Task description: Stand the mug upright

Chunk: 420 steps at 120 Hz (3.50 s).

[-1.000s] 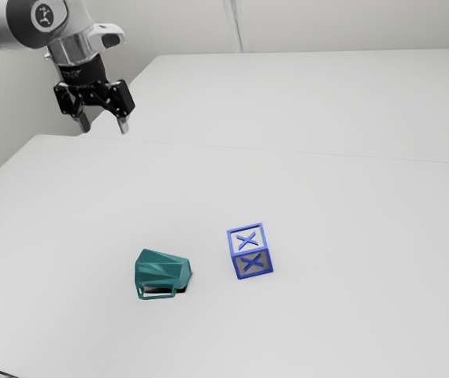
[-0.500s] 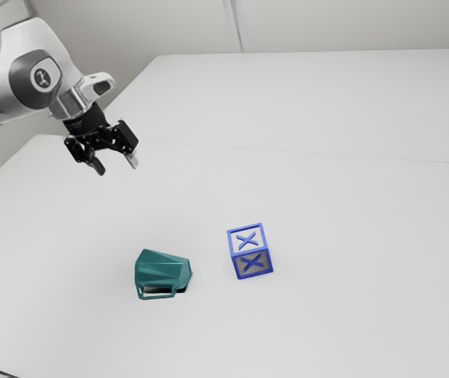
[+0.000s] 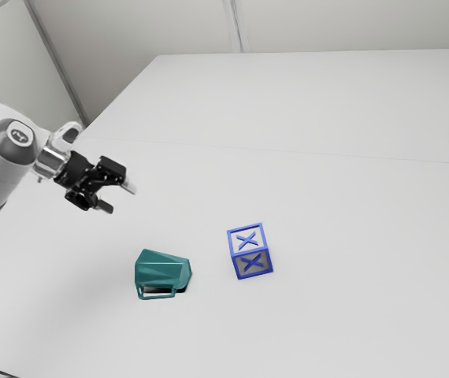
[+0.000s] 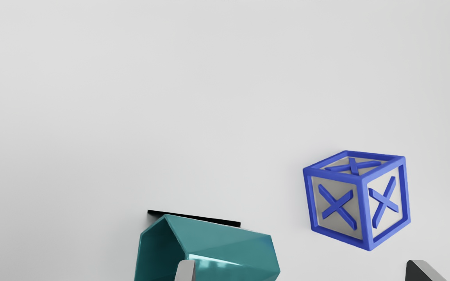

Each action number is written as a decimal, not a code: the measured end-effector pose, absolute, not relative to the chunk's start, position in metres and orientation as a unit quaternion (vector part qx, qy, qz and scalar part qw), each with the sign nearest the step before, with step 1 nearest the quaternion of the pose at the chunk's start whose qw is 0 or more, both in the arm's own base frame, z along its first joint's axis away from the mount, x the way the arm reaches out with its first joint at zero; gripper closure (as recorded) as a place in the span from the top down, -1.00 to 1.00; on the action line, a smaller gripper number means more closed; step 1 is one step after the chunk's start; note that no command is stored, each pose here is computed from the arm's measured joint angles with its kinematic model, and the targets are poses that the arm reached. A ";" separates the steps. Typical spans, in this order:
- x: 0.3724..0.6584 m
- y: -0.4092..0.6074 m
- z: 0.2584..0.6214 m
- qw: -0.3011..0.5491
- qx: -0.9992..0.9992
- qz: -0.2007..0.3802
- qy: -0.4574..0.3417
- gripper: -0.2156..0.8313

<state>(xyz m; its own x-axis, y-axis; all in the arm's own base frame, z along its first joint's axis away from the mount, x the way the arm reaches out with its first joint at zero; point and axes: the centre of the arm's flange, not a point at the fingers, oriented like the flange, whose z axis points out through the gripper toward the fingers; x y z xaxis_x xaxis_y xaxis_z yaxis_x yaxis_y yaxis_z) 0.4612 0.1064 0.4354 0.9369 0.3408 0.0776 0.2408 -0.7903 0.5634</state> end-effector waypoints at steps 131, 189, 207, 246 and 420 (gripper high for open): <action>0.387 0.107 0.313 0.404 0.901 0.078 0.137 0.55; 0.393 0.107 0.295 0.423 0.888 0.119 0.137 0.55; 0.394 0.103 0.290 0.430 0.885 0.132 0.123 0.55; 0.398 0.086 0.286 0.435 0.886 0.142 0.074 0.55; 0.408 0.070 0.327 0.414 0.892 0.177 -0.033 -0.89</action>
